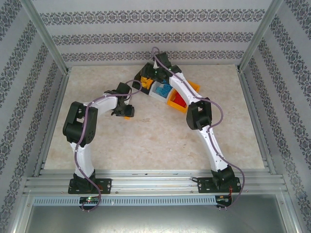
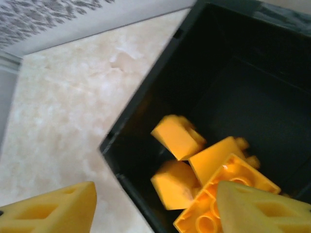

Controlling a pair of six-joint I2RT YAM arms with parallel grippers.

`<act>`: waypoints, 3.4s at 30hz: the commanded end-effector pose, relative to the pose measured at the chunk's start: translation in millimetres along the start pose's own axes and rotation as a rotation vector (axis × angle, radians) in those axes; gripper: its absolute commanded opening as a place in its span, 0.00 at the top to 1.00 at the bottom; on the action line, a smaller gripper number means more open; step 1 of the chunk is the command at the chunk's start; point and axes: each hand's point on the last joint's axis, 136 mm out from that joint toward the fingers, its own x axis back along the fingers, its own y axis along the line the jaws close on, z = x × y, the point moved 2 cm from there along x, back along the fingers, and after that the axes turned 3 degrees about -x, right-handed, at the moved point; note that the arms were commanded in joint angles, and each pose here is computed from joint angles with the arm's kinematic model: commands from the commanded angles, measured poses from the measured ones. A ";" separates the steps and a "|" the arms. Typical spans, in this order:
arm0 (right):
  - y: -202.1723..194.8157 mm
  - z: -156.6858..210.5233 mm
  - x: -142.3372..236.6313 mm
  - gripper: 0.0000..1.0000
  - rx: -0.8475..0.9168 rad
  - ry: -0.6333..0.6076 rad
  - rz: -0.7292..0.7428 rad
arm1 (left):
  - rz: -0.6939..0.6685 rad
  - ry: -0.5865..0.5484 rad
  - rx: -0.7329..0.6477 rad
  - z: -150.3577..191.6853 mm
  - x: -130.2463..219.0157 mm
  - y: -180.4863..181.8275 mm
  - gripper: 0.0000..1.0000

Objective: Sort the legos into containers by color

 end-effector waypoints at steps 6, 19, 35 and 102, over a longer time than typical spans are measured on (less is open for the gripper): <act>43.4 -7.2 44.3 0.31 0.067 -0.038 -0.071 | 0.047 -0.035 0.008 -7.2 5.9 -14.0 0.73; 19.1 55.9 158.3 0.30 0.019 -0.031 -0.100 | 0.126 -0.323 -0.013 -128.2 62.9 -42.8 0.72; -132.7 79.4 291.2 0.02 0.105 -0.222 0.265 | 0.204 -0.488 -0.071 -229.0 61.7 -70.5 0.14; -241.0 107.3 269.4 0.02 0.393 -0.603 0.444 | -0.356 -0.959 0.096 23.7 81.1 141.1 0.00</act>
